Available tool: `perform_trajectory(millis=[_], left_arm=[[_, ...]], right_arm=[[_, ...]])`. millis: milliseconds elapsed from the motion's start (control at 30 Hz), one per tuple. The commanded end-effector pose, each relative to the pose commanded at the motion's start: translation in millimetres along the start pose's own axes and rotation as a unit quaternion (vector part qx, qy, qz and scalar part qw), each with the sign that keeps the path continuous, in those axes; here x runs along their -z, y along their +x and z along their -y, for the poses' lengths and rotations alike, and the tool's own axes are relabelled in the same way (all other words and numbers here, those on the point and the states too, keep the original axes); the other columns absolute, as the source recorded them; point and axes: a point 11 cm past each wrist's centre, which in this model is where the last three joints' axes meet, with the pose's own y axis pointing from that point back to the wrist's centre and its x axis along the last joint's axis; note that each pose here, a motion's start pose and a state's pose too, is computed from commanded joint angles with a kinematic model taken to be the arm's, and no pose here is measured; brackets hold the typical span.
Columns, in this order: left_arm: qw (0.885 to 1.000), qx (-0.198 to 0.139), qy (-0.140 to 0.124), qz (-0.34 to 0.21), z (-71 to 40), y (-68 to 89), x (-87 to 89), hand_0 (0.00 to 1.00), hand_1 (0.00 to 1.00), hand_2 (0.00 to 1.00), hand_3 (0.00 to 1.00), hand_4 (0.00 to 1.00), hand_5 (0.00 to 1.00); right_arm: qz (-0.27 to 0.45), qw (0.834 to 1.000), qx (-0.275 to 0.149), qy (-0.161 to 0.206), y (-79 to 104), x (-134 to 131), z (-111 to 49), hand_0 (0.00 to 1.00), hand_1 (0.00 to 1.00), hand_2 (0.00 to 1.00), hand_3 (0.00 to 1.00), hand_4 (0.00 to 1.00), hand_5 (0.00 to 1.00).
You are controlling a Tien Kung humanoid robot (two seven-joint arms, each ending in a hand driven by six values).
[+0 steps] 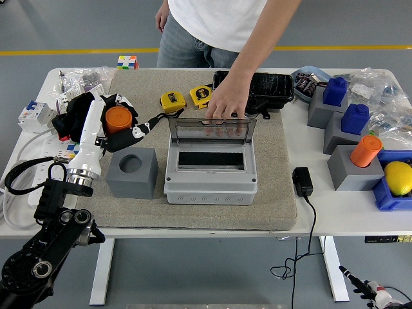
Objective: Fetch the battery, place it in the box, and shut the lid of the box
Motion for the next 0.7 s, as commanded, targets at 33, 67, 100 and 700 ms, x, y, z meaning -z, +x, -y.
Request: perform_trajectory(millis=[33,67,100,700], left_arm=[[1.000,0.005,-0.011,0.018,1.0,-0.3,-6.5,0.029,0.023,0.077,0.089,0.913,0.145],[0.999,0.010,-0.020,0.031,1.7,-0.9,-12.5,0.029,0.023,0.077,0.089,0.913,0.145],[0.998,0.017,-0.034,0.052,2.3,-2.2,-21.2,0.029,0.023,0.077,0.089,0.913,0.145],[0.897,0.196,-0.198,0.344,-28.9,-72.3,-71.7,0.031,0.022,0.073,0.084,0.883,0.155]], right_arm=[[0.000,1.000,-0.001,0.000,0.7,0,0.1,0.908,0.894,0.830,0.866,0.998,0.998],[0.000,1.000,-0.001,0.000,1.2,0,0.1,0.908,0.894,0.830,0.866,0.998,0.998],[0.000,1.000,-0.002,0.000,1.6,0,0.2,0.908,0.894,0.830,0.866,0.998,0.998],[-0.007,1.000,-0.010,-0.004,11.0,-1,1.0,0.908,0.894,0.831,0.866,0.998,0.998]])
